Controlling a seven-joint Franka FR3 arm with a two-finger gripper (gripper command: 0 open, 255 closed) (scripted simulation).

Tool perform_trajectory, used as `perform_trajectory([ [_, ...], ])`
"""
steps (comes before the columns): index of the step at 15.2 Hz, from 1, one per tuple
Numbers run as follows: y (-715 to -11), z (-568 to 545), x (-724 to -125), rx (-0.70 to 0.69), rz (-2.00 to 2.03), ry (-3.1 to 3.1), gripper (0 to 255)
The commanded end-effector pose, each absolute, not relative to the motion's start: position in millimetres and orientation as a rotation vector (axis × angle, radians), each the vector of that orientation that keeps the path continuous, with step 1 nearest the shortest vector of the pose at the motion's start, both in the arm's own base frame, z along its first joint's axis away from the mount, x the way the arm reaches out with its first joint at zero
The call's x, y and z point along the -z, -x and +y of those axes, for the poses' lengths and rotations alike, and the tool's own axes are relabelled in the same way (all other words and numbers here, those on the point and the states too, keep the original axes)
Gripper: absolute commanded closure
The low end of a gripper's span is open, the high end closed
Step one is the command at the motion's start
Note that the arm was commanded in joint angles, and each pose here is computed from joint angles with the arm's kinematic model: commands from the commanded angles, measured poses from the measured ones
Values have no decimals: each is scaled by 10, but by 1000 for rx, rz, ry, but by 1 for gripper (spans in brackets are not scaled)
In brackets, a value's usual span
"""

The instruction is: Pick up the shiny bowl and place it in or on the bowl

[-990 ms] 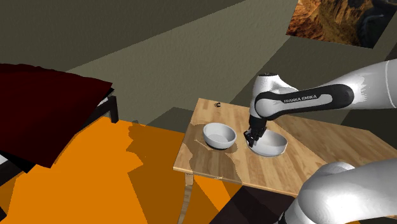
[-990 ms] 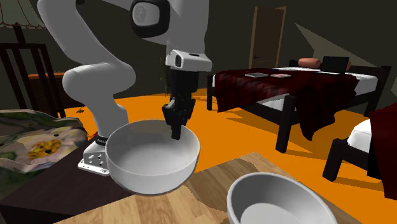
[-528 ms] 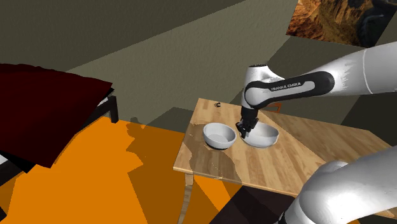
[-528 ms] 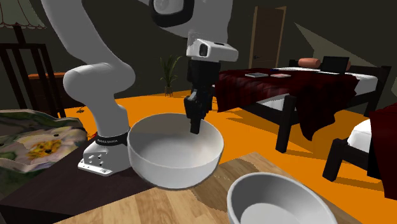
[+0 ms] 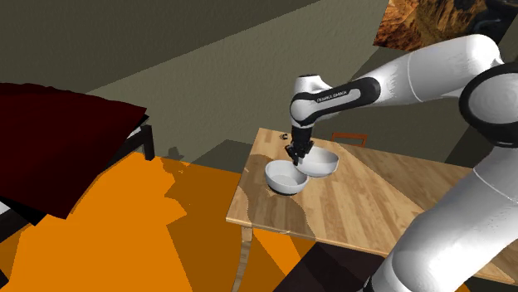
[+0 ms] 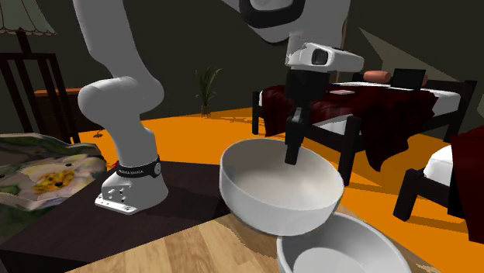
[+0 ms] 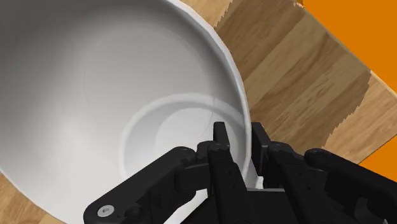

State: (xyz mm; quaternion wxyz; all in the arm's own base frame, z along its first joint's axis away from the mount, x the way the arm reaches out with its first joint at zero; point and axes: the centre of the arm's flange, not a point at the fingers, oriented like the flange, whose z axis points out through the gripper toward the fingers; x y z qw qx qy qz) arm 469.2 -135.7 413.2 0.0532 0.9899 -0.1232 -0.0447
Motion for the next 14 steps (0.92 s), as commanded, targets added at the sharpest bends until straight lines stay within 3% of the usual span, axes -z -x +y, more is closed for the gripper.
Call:
perform_trajectory([
  [1, -4947, -1343, -4168, 135, -375, -3009, 255],
  [7, -5765, -1353, -4245, 135, -375, -3009, 255],
  [14, -5765, -1353, -3876, 135, -375, -3009, 255],
])
